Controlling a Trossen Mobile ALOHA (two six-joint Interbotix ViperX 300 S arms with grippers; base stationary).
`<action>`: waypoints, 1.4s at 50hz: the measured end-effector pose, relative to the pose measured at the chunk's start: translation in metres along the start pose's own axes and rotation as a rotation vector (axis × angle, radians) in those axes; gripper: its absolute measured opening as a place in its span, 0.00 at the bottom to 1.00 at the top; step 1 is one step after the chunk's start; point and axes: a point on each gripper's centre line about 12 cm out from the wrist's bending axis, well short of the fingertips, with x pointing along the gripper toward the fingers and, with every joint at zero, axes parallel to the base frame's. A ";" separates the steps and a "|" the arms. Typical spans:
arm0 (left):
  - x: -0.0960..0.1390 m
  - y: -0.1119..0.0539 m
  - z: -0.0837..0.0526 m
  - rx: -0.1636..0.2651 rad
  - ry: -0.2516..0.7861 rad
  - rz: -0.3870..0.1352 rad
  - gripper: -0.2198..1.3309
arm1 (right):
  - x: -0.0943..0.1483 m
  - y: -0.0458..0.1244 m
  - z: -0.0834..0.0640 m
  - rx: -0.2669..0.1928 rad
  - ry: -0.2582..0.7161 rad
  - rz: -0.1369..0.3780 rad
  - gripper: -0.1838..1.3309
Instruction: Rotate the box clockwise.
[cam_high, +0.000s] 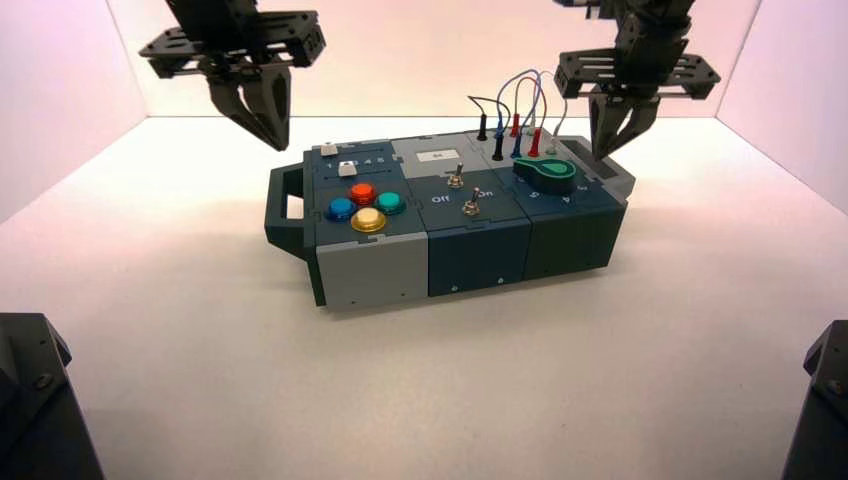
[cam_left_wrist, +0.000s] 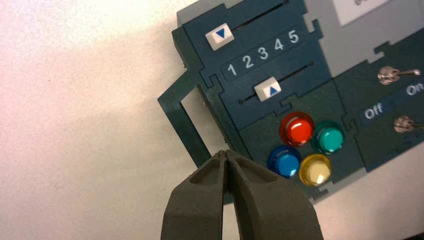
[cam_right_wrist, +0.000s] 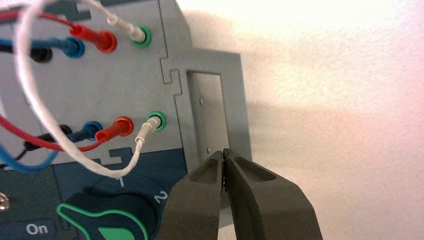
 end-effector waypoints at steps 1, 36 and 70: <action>0.001 0.000 0.000 0.000 0.003 0.001 0.03 | 0.000 0.000 0.000 0.000 0.000 0.000 0.04; 0.044 0.020 0.017 -0.051 0.110 0.027 0.03 | 0.009 0.001 -0.008 -0.012 0.048 -0.007 0.03; 0.061 0.020 0.037 -0.035 0.160 0.026 0.04 | 0.002 0.004 -0.022 -0.039 0.103 -0.013 0.03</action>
